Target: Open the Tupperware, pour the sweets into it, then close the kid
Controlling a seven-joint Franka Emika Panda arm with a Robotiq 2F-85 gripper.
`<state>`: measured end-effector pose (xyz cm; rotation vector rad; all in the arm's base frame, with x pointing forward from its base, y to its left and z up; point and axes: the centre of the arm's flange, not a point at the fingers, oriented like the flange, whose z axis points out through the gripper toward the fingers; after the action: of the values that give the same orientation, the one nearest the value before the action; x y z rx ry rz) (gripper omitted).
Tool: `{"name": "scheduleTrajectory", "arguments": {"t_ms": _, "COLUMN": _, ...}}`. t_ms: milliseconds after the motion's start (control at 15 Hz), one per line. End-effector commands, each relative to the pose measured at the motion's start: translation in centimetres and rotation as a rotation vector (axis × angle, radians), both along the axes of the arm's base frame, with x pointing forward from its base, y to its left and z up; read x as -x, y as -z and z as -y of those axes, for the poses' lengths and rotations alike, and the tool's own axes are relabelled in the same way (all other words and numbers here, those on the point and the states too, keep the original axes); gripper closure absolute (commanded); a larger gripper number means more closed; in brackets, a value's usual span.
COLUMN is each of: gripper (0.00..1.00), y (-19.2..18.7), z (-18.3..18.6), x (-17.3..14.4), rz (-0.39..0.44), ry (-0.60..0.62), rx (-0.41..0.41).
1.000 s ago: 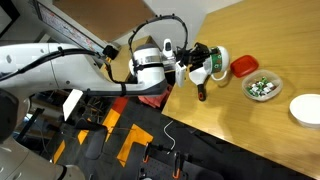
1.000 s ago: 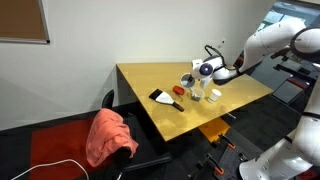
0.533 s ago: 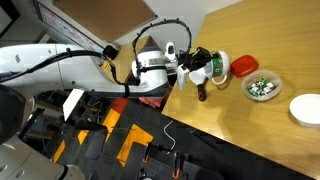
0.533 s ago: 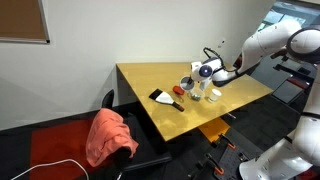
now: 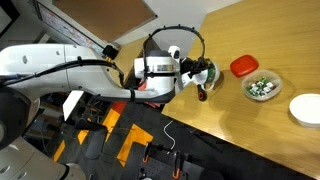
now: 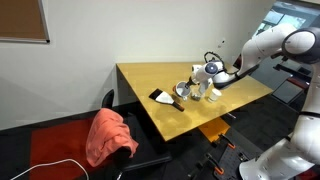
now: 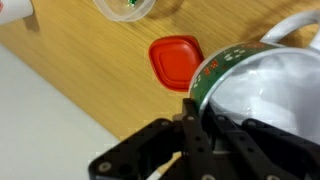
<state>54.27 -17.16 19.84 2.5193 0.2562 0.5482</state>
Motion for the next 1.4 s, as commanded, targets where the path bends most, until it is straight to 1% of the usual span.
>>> {"name": "scheduleTrajectory", "arguments": {"t_ms": 0, "gripper": 0.98, "y": -1.7, "z": 0.8, "x": -0.7, "rz": 0.002, "ry": 0.004, "rx": -0.091}}
{"name": "scheduleTrajectory", "arguments": {"t_ms": 200, "gripper": 0.98, "y": -1.5, "z": 1.6, "x": -1.0, "rz": -0.031, "ry": 0.027, "rx": -0.160}}
{"name": "scheduleTrajectory", "arguments": {"t_ms": 533, "gripper": 0.98, "y": -1.4, "z": 2.6, "x": -2.0, "rz": -0.114, "ry": 0.039, "rx": -0.220}}
{"name": "scheduleTrajectory", "arguments": {"t_ms": 1000, "gripper": 0.98, "y": -2.1, "z": 4.1, "x": -4.0, "rz": -0.160, "ry": 0.030, "rx": -0.324}}
{"name": "scheduleTrajectory", "arguments": {"t_ms": 1133, "gripper": 0.98, "y": -1.8, "z": 4.6, "x": -4.4, "rz": -0.182, "ry": 0.043, "rx": -0.332}}
{"name": "scheduleTrajectory", "arguments": {"t_ms": 1333, "gripper": 0.98, "y": -1.7, "z": 5.7, "x": -4.9, "rz": -0.210, "ry": 0.084, "rx": -0.308}}
